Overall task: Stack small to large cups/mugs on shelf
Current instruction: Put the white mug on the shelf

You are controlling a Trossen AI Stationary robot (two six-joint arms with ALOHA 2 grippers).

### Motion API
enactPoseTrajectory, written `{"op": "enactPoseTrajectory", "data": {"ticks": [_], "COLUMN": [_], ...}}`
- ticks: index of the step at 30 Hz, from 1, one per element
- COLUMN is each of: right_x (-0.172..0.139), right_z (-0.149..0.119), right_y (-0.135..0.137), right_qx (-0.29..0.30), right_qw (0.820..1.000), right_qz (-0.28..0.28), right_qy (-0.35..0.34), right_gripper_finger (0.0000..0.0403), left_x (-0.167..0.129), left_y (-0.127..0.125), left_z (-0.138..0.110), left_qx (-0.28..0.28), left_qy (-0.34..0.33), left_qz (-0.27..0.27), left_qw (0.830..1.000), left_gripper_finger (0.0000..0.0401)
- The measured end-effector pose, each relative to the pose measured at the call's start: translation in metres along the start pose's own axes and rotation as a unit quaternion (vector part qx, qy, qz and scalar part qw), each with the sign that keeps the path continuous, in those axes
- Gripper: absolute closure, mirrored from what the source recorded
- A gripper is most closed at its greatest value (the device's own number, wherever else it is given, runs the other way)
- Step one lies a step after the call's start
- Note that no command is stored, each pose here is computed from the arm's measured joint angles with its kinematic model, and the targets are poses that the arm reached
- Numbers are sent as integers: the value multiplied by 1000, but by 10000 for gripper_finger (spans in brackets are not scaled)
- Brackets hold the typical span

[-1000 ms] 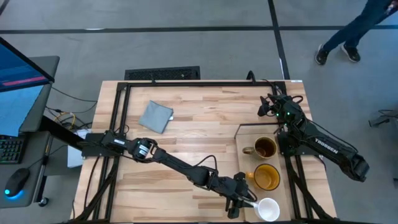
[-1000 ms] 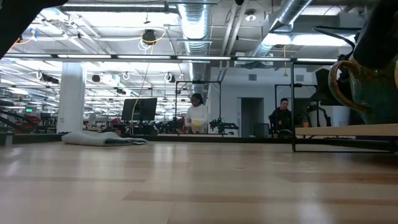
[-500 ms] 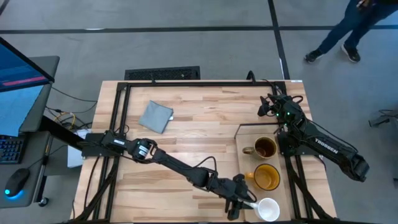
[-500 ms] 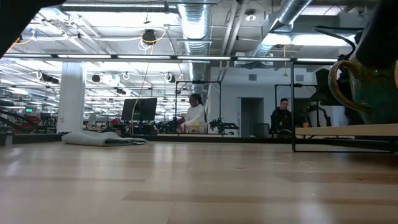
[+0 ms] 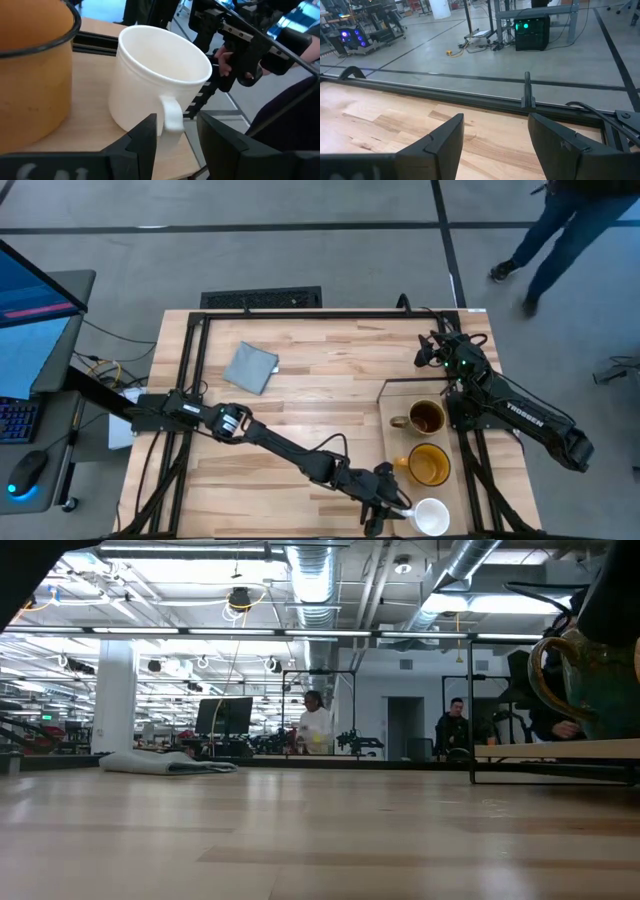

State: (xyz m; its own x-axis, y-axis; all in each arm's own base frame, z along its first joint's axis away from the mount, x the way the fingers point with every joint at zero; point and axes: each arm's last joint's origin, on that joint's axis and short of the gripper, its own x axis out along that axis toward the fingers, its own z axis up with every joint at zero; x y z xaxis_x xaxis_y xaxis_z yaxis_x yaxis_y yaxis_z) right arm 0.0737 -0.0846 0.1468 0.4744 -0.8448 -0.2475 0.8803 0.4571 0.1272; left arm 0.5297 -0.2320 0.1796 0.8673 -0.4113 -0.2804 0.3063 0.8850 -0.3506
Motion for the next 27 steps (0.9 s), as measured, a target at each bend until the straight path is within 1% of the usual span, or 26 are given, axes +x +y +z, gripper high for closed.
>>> {"op": "enactPoseTrajectory", "data": {"ticks": [5,12,14,17,19,22,27], "right_x": [0,0,0,0,0,0,0], "right_z": [0,0,0,0,0,0,0], "right_y": [0,0,0,0,0,0,0], "right_qx": [0,0,0,0,-5,-25,-26], "right_qw": [1000,1000,1000,1000,1000,1000,1000], "right_qz": [0,0,0,0,0,0,0], "right_qy": [0,0,0,0,0,0,0], "right_gripper_finger": [159,159,159,159,159,159,159], "left_x": [0,-2,-3,-4,-4,-4,-4], "left_y": [4,8,8,8,9,8,8], "left_z": [2,7,9,7,5,6,6], "left_qx": [24,36,30,2,-8,-7,-10], "left_qy": [-4,-10,-10,12,20,16,21], "left_qz": [11,23,22,10,8,7,0], "left_qw": [1000,999,999,1000,1000,1000,1000], "left_gripper_finger": [271,271,271,271,271,271,271]}}
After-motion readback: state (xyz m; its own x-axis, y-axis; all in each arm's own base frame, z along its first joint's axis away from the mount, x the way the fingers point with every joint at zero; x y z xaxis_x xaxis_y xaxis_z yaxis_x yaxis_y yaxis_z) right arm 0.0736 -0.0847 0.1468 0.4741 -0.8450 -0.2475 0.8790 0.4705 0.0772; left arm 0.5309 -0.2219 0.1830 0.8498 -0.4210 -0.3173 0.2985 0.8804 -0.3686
